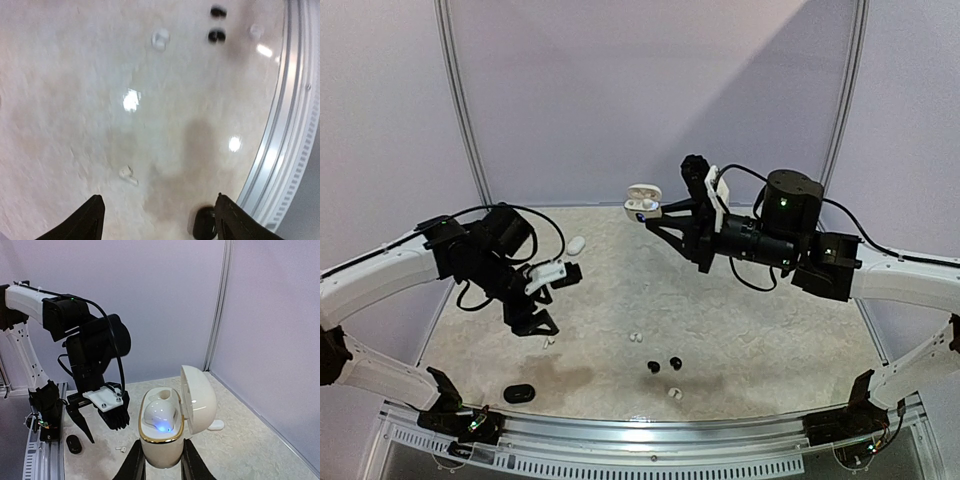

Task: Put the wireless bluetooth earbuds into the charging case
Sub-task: Pick up the left earbud from the center of the board.

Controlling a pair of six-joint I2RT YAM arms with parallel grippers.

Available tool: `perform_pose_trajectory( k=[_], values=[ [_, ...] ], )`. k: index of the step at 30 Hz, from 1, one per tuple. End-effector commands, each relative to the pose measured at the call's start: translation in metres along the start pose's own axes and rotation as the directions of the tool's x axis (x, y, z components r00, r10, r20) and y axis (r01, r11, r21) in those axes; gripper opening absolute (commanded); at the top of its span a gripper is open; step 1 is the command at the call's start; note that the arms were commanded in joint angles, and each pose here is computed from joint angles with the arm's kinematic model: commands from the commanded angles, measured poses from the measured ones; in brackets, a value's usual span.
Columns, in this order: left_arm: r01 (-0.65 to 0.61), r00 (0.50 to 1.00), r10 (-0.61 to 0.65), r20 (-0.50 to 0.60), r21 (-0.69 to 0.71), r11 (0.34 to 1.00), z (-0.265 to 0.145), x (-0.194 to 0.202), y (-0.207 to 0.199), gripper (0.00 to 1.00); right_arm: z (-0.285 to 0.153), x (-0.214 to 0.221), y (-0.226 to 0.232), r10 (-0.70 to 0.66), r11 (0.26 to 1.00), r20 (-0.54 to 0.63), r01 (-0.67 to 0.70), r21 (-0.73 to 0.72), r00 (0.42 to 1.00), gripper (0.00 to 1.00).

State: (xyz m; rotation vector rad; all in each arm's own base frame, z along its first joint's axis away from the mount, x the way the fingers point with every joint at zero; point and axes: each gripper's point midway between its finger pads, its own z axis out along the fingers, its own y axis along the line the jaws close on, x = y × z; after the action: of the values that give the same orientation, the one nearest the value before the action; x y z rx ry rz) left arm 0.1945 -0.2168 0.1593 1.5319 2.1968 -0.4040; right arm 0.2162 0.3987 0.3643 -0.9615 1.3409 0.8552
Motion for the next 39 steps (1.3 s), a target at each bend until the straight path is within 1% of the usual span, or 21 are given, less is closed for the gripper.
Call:
perform_pose_trajectory(
  k=[1,3,6,9,12,17,19,21,23,26,30,34,39],
  values=[
    [0.059,0.894,-0.041,-0.446,0.026,0.998,0.017,0.094,0.005,0.76,-0.010,0.008,-0.002,-0.010,1.000,-0.005,0.010,0.014,1.000,0.00],
    [0.100,0.879,-0.082,-0.469,0.012,0.995,0.029,0.091,0.012,0.72,-0.010,0.012,-0.001,-0.001,1.000,-0.007,0.001,0.009,1.000,0.00],
    [0.137,0.881,-0.138,-0.452,-0.035,0.990,0.045,0.078,0.026,0.67,-0.007,0.021,0.001,0.018,1.000,-0.035,-0.018,-0.002,0.999,0.00],
    [0.140,0.872,-0.164,-0.461,-0.087,0.986,0.058,0.075,0.041,0.64,-0.005,0.030,0.003,0.036,0.999,-0.063,-0.037,-0.009,0.997,0.00],
    [0.116,0.848,-0.158,-0.505,-0.113,0.987,0.070,0.081,0.052,0.62,-0.008,0.035,0.002,0.052,0.999,-0.064,-0.053,-0.001,0.997,0.00],
    [0.112,0.850,-0.132,-0.509,-0.071,0.991,0.086,0.077,0.047,0.61,-0.015,0.035,-0.001,0.065,0.998,-0.057,-0.064,0.022,0.996,0.00],
    [0.106,0.850,-0.130,-0.511,-0.076,0.991,0.093,0.079,0.049,0.61,-0.016,0.036,-0.001,0.070,0.997,-0.059,-0.069,0.024,0.996,0.00],
    [0.091,0.838,-0.128,-0.531,-0.096,0.991,0.098,0.083,0.055,0.60,-0.015,0.037,0.000,0.076,0.997,-0.062,-0.075,0.023,0.995,0.00],
    [0.095,0.825,-0.134,-0.550,-0.100,0.991,0.103,0.087,0.058,0.57,-0.016,0.038,0.000,0.078,0.997,-0.063,-0.077,0.021,0.995,0.00],
    [0.130,0.821,-0.142,-0.553,-0.062,0.990,0.108,0.086,0.051,0.52,-0.015,0.041,0.000,0.106,0.994,-0.069,-0.105,0.022,0.992,0.00],
    [0.155,0.790,-0.164,-0.591,-0.067,0.986,0.114,0.096,0.050,0.45,-0.016,0.042,0.000,0.120,0.993,-0.072,-0.119,0.028,0.990,0.00],
    [0.163,0.797,-0.179,-0.577,-0.079,0.983,0.116,0.092,0.053,0.42,-0.017,0.042,0.000,0.127,0.992,-0.072,-0.125,0.030,0.989,0.00],
    [0.184,0.793,-0.194,-0.578,-0.076,0.980,0.118,0.090,0.052,0.34,-0.017,0.043,-0.001,0.130,0.991,-0.077,-0.128,0.034,0.988,0.00]
  ],
)
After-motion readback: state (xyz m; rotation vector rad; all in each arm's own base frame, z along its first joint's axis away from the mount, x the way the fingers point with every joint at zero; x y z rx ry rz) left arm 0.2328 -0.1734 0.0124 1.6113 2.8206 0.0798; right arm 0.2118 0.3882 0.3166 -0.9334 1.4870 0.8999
